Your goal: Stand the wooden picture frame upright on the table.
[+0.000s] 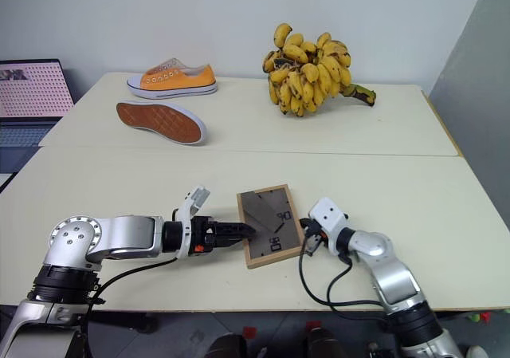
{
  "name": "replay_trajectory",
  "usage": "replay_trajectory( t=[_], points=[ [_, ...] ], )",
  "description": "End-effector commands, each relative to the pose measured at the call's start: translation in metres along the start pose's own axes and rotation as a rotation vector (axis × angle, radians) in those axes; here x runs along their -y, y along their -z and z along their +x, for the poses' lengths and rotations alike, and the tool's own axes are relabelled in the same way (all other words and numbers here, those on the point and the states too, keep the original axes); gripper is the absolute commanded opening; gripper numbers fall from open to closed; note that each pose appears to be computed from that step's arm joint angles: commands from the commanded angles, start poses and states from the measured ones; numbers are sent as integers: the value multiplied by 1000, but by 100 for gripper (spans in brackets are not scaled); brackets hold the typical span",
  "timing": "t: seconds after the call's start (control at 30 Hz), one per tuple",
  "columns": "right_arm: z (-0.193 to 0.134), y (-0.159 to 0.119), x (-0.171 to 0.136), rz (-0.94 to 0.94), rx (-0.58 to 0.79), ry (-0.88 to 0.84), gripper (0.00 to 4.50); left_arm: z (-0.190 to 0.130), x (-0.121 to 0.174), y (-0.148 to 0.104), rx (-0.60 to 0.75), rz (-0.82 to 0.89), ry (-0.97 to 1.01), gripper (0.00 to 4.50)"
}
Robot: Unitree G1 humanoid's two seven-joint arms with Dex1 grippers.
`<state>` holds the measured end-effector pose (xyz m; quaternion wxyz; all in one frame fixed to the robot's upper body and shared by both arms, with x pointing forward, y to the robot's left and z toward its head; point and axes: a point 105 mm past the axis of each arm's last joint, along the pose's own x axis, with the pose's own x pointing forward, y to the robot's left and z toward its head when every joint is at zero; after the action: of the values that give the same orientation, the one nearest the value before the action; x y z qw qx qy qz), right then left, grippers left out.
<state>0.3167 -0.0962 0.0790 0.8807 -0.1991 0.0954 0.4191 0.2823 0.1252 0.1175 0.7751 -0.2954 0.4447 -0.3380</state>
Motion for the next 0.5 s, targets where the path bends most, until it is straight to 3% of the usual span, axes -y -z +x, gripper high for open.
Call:
replay_trajectory(
  t=[0.03, 0.5],
  points=[
    [-20, -1, 7, -60, -5, -41, 0, -9, 0, 2, -1, 8, 11, 342],
    [2, -32, -23, 71, 99, -83, 0, -2, -12, 14, -19, -25, -61, 342]
  ],
)
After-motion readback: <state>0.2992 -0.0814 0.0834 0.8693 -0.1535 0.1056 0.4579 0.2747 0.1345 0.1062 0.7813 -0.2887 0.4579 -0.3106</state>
